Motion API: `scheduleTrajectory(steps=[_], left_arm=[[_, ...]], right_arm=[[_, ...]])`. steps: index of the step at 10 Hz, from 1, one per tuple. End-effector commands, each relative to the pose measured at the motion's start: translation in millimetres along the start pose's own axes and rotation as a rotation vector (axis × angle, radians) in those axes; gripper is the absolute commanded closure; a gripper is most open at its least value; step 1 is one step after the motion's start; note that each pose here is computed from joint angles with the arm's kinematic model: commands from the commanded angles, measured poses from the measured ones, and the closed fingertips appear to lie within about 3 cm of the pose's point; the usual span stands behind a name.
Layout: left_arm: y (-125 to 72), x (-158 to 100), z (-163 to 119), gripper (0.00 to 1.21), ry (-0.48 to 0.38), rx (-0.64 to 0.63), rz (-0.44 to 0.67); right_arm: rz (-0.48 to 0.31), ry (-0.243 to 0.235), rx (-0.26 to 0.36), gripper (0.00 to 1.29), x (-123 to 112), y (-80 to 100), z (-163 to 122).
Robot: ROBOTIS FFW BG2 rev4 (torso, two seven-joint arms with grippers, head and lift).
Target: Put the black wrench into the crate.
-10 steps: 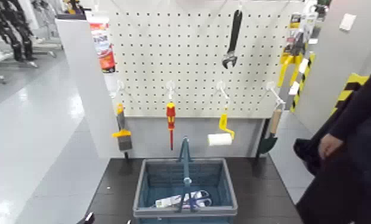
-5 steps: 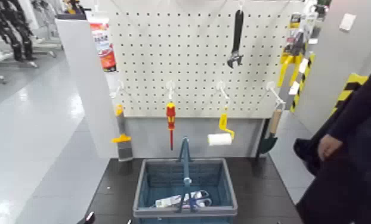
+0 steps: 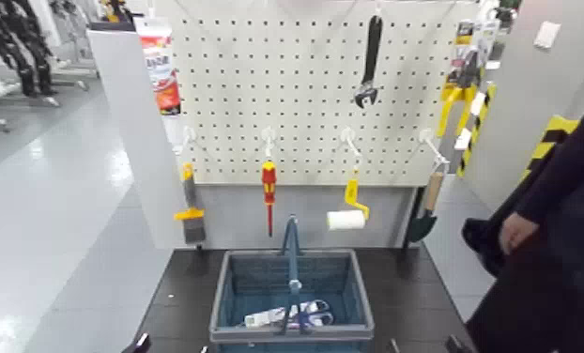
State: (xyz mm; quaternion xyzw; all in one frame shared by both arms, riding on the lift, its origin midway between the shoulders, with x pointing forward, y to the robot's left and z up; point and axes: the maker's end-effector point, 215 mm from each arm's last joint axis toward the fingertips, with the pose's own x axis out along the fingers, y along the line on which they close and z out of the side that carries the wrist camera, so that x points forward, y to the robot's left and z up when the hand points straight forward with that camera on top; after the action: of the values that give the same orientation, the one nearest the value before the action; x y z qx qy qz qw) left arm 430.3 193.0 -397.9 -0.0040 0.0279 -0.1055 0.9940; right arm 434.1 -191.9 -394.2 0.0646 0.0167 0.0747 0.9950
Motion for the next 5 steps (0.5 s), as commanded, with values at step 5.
scheduleTrajectory(steps=[5], left_arm=[[-10.2, 14.6, 1.7, 0.21, -0.001, -0.006, -0.008]], right_arm=[[0.069, -0.011, -0.011, 0.15, 60.8, -19.1, 32.9]])
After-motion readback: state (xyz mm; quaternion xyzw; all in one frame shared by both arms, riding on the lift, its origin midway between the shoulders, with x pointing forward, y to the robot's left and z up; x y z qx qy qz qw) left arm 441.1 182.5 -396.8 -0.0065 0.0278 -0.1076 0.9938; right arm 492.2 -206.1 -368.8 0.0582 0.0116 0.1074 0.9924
